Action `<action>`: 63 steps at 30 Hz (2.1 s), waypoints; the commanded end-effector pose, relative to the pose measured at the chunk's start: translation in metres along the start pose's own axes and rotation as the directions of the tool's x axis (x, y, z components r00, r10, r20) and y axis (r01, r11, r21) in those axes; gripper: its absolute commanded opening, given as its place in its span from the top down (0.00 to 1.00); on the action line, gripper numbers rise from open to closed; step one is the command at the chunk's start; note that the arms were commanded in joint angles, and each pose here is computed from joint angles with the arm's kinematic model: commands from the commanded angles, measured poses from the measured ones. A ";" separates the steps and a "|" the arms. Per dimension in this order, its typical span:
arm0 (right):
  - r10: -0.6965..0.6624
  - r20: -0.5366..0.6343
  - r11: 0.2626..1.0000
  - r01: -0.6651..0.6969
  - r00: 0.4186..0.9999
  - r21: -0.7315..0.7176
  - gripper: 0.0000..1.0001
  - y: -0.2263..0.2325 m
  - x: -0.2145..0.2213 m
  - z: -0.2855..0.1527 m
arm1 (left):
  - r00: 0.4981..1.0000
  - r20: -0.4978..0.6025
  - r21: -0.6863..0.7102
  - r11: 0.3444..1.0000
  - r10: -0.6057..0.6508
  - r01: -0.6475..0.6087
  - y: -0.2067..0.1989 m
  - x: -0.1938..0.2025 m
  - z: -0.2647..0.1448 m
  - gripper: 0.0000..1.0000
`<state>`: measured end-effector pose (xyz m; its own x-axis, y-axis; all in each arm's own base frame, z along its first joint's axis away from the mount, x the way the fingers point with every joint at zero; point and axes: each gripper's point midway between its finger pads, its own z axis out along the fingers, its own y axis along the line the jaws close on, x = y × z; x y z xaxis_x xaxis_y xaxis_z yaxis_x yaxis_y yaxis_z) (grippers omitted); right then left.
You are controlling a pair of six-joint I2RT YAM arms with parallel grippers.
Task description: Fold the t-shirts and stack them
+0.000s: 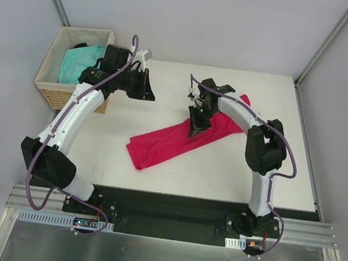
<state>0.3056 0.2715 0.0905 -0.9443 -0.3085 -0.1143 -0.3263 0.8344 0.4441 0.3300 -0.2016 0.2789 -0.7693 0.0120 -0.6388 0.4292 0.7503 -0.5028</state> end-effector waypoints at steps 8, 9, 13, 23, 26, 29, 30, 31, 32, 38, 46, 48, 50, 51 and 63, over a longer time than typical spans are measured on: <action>-0.108 0.020 0.959 0.099 0.994 0.265 0.99 -0.030 -0.021 -0.016 | 0.943 -0.289 -0.142 0.981 -0.167 0.130 0.047 0.090 0.033 1.00; -0.107 0.031 0.949 0.093 0.994 0.301 0.99 -0.037 -0.025 -0.018 | 0.921 -0.334 -0.177 0.973 -0.199 0.146 0.057 0.115 0.035 1.00; -0.064 0.136 0.942 0.015 0.989 0.334 0.99 -0.062 -0.045 -0.015 | 0.919 -0.323 -0.251 0.957 -0.226 0.146 0.082 0.148 0.044 1.00; 0.034 0.111 0.819 -0.091 0.993 0.566 0.99 -0.147 -0.031 -0.037 | 0.910 -0.313 -0.399 0.907 -0.273 0.135 0.126 0.173 0.068 1.00; 0.075 0.098 0.729 -0.122 0.992 0.674 0.99 -0.175 -0.024 -0.048 | 0.892 -0.355 -0.395 0.910 -0.279 0.127 0.125 0.183 0.079 1.00; 0.144 0.136 0.680 -0.198 0.980 0.706 0.99 -0.194 -0.020 -0.057 | 0.879 -0.387 -0.396 0.911 -0.278 0.114 0.123 0.192 0.087 1.00; 0.178 0.155 0.683 -0.236 0.972 0.691 0.99 -0.203 -0.019 -0.058 | 0.875 -0.397 -0.397 0.911 -0.278 0.110 0.122 0.195 0.088 1.00; 0.185 0.187 0.702 -0.263 0.965 0.661 0.99 -0.204 -0.026 -0.055 | 0.877 -0.398 -0.388 0.916 -0.270 0.106 0.121 0.196 0.091 1.00; 0.207 0.235 0.739 -0.309 0.950 0.599 0.99 -0.209 -0.037 -0.052 | 0.876 -0.402 -0.387 0.916 -0.267 0.101 0.123 0.201 0.095 1.00; 0.226 0.241 0.737 -0.327 0.944 0.591 0.99 -0.221 -0.057 -0.052 | 0.874 -0.409 -0.376 0.921 -0.262 0.100 0.125 0.201 0.104 1.00; 0.197 0.261 0.738 -0.318 0.945 0.595 0.99 -0.220 -0.064 -0.059 | 0.853 -0.435 -0.391 0.914 -0.288 0.109 0.130 0.218 0.108 1.00; 0.209 0.251 0.736 -0.321 0.945 0.596 0.99 -0.224 -0.063 -0.054 | 0.850 -0.439 -0.388 0.915 -0.290 0.113 0.131 0.219 0.111 1.00; 0.231 0.236 0.742 -0.327 0.944 0.585 0.99 -0.227 -0.060 -0.045 | 0.847 -0.443 -0.391 0.914 -0.293 0.112 0.132 0.220 0.113 1.00; 0.240 0.233 0.743 -0.333 0.942 0.581 0.99 -0.228 -0.060 -0.042 | 0.847 -0.443 -0.391 0.914 -0.293 0.112 0.133 0.219 0.114 1.00; 0.268 0.255 0.764 -0.366 0.929 0.531 0.99 -0.240 -0.064 -0.033 | 0.811 -0.474 -0.373 0.913 -0.342 0.167 0.127 0.244 0.111 1.00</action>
<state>0.4336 0.0795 0.0227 -0.9814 0.0204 -0.1910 0.0435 0.9921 -0.1175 0.2771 -0.1813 0.0172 -0.9854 0.0563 -0.1605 0.1116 0.9261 -0.3604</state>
